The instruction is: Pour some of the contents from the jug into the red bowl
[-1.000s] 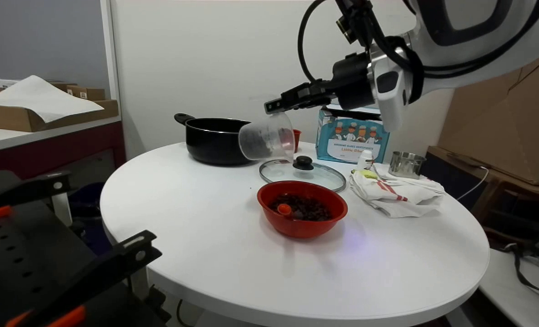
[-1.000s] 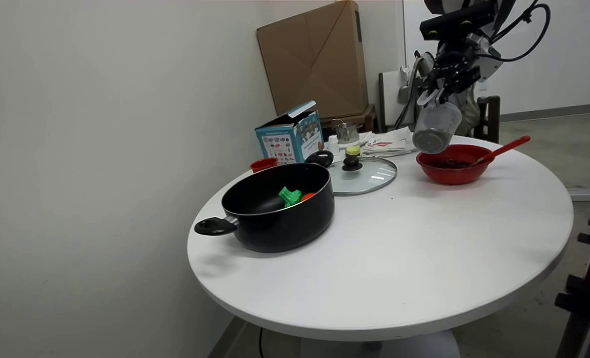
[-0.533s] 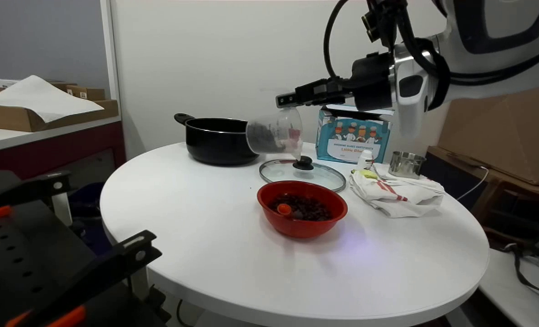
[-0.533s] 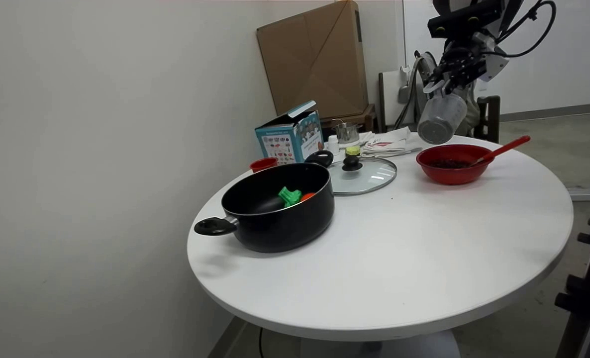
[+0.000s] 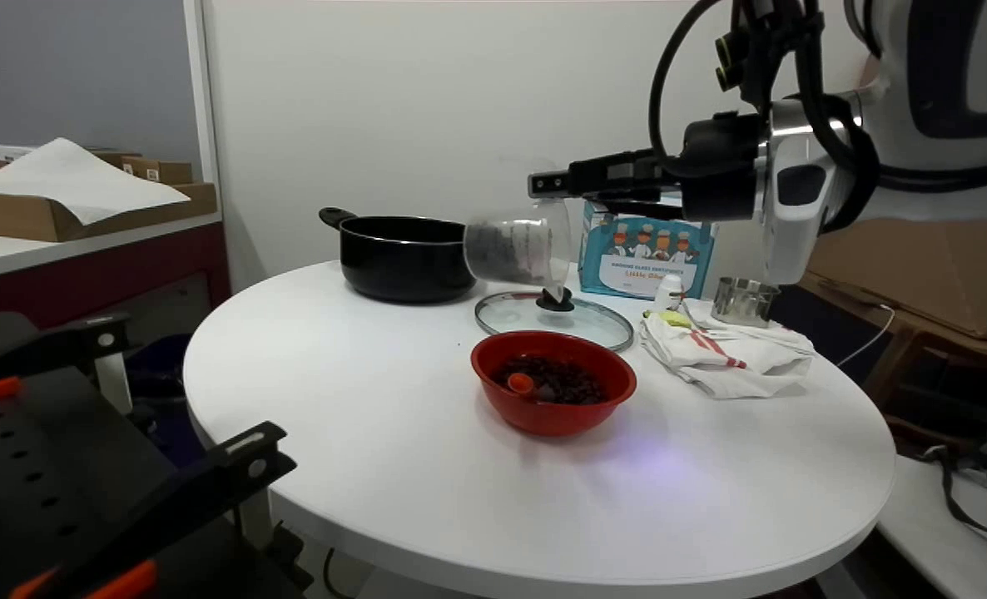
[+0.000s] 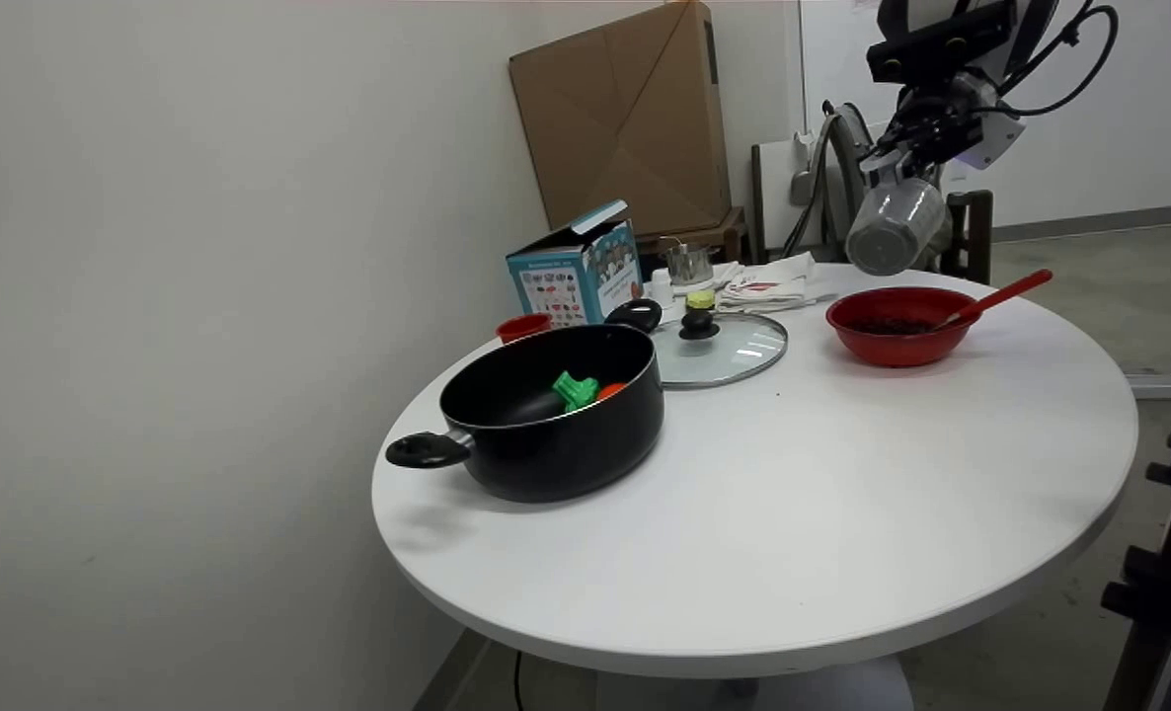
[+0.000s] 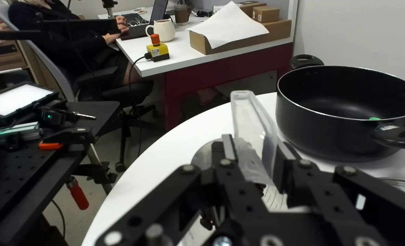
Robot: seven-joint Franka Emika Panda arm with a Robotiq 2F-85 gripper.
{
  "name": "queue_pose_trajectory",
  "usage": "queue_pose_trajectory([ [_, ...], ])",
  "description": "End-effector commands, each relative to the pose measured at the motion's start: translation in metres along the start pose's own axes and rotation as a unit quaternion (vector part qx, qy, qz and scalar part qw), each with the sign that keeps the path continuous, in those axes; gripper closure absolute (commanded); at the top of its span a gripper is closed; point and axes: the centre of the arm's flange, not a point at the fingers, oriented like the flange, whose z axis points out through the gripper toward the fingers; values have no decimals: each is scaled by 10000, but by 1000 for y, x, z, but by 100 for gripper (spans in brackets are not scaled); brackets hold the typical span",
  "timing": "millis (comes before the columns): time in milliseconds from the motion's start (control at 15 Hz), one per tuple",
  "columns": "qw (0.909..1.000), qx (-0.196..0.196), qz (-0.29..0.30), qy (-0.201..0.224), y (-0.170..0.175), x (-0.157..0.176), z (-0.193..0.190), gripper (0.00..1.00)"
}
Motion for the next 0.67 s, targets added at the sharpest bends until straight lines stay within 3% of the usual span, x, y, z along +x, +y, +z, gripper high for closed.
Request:
queue_pose_trajectory([
  [0,9989,58,71,-466,-17,11,-27,91],
  [600,9931,-277,30,-1136,-32,10,-9,91],
])
